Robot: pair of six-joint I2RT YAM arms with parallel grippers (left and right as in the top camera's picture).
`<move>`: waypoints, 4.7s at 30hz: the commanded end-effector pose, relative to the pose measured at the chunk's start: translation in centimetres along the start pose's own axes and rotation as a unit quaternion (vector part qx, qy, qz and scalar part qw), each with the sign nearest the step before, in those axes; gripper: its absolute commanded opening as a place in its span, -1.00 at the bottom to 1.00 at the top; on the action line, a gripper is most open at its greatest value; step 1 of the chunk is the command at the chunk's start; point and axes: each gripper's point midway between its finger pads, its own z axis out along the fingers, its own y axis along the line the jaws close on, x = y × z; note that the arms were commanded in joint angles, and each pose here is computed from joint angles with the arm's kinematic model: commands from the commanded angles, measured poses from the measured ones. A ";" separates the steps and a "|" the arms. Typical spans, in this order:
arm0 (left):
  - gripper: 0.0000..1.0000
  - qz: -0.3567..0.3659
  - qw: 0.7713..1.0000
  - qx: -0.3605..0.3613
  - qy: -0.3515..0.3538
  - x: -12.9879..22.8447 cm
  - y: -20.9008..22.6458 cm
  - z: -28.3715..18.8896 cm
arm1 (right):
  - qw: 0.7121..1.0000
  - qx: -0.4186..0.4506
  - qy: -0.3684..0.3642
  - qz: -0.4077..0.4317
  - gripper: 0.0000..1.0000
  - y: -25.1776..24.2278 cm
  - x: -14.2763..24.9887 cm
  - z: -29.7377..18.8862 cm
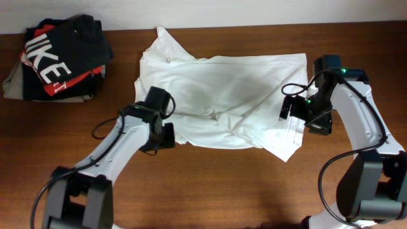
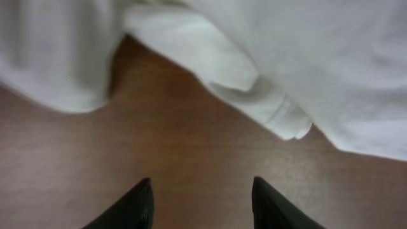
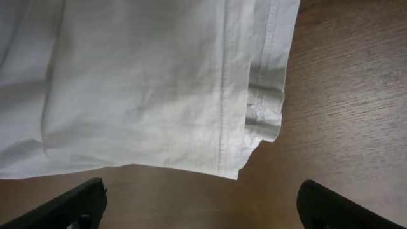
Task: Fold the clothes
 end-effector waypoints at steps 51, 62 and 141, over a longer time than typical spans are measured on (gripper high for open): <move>-0.99 -0.092 0.971 -0.023 -0.220 -1.2 5.8 -19.5 | 0.994 -0.052 -0.095 -0.003 -0.92 -1.0 -1.0 -3.5; -0.99 -0.091 0.985 -0.065 -0.131 -0.9 6.1 -14.6 | 0.991 -0.057 -0.124 -0.001 -0.05 -0.6 -6.9 -5.5; -0.99 -0.081 0.990 -0.110 -0.026 -2.1 5.9 -6.9 | 0.890 -0.236 -0.383 -0.070 -0.92 15.9 -16.6 -8.4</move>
